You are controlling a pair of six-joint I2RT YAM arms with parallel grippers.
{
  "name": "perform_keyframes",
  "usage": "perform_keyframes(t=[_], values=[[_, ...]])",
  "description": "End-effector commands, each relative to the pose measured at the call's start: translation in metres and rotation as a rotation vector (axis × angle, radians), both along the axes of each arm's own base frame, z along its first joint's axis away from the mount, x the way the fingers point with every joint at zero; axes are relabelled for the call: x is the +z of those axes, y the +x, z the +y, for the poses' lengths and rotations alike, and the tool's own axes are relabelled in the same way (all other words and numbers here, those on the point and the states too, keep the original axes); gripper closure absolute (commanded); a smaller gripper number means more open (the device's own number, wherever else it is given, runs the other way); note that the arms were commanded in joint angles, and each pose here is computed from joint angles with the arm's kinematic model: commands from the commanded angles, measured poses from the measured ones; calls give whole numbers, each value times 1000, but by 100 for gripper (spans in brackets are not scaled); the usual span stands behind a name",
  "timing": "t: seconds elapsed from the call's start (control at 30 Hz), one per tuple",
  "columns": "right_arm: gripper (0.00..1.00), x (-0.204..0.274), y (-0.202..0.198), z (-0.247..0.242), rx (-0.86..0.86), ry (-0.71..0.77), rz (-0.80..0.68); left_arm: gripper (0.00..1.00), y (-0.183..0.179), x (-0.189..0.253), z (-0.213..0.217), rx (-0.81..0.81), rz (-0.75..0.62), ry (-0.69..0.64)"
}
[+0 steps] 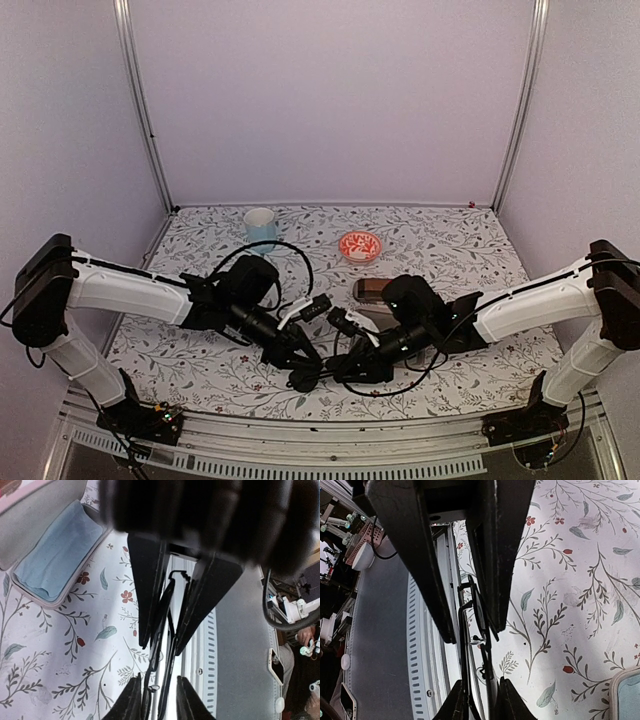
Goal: Organize the sunglasses
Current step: Pass from the left arm to the right, then pass from the right arm to the left
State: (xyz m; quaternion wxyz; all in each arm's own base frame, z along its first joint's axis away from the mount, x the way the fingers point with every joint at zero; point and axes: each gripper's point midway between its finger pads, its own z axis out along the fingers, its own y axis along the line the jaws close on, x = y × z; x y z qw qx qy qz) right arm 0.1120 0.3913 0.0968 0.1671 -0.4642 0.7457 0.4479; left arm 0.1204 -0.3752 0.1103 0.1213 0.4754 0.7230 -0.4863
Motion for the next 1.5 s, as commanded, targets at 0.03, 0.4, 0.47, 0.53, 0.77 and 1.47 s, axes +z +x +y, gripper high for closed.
perform_keyframes(t=[0.03, 0.4, 0.47, 0.53, 0.77, 1.47], values=[[77, 8, 0, -3, -1, 28, -1, 70, -10, 6, -5, -49, -3, -49], [78, 18, -2, -2, 7, 73, -3, 42, -21, -3, -3, -88, -19, -68], [78, 20, -3, -1, 10, 83, -3, 41, -19, -5, -3, -80, -28, -64], [78, 22, -3, -1, 12, 92, 1, 41, -18, -7, -5, -79, -35, -65], [78, 22, -2, -1, 3, 94, 9, 47, -20, -8, -11, -92, -40, -73], [78, 31, -1, -3, -14, 155, 19, 53, -24, 4, -10, -90, -75, -173]])
